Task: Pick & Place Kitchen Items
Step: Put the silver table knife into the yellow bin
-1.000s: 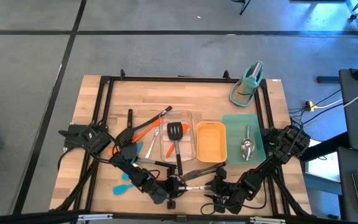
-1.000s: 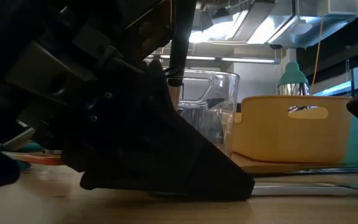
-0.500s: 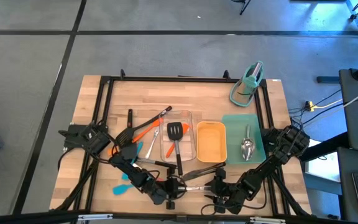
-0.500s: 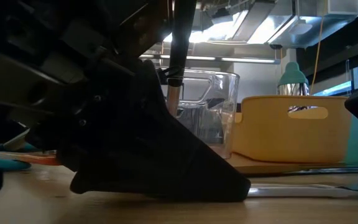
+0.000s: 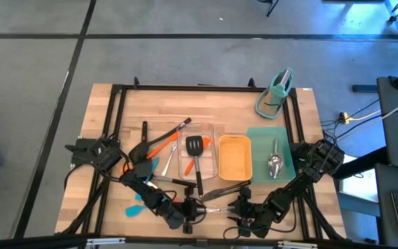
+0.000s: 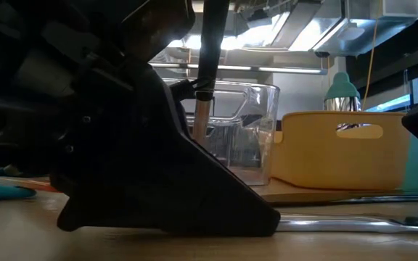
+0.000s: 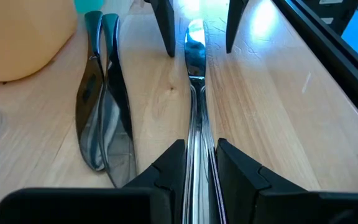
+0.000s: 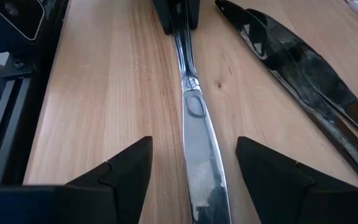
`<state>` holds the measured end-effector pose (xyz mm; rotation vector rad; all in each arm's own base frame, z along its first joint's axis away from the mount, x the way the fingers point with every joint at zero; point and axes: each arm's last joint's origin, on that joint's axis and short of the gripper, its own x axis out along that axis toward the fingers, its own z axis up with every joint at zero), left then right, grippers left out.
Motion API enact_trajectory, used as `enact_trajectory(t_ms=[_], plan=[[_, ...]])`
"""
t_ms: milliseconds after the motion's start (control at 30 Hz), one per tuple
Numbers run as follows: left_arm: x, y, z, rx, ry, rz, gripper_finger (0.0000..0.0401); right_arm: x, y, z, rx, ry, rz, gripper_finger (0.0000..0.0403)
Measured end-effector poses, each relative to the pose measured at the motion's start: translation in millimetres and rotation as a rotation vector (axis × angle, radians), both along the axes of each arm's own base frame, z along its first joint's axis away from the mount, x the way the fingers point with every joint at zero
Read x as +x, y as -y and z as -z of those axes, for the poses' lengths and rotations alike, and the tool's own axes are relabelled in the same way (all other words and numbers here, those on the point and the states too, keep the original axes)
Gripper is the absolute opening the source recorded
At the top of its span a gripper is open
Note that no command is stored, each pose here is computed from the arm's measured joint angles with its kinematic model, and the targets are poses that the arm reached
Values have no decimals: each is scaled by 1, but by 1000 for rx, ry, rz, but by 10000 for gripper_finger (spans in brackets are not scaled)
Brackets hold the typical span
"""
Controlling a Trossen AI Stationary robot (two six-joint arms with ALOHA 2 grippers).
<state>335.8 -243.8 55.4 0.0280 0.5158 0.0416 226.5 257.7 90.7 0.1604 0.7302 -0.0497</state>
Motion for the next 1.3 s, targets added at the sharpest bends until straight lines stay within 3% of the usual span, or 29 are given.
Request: enact_trajectory(t_ms=[567,1300], plan=[[0,0,-13,81,38,14,75,0,1,1,10,-18,25,238],[2,2,-27,83,108,13,71,4,3,10,7,-20,41,238]])
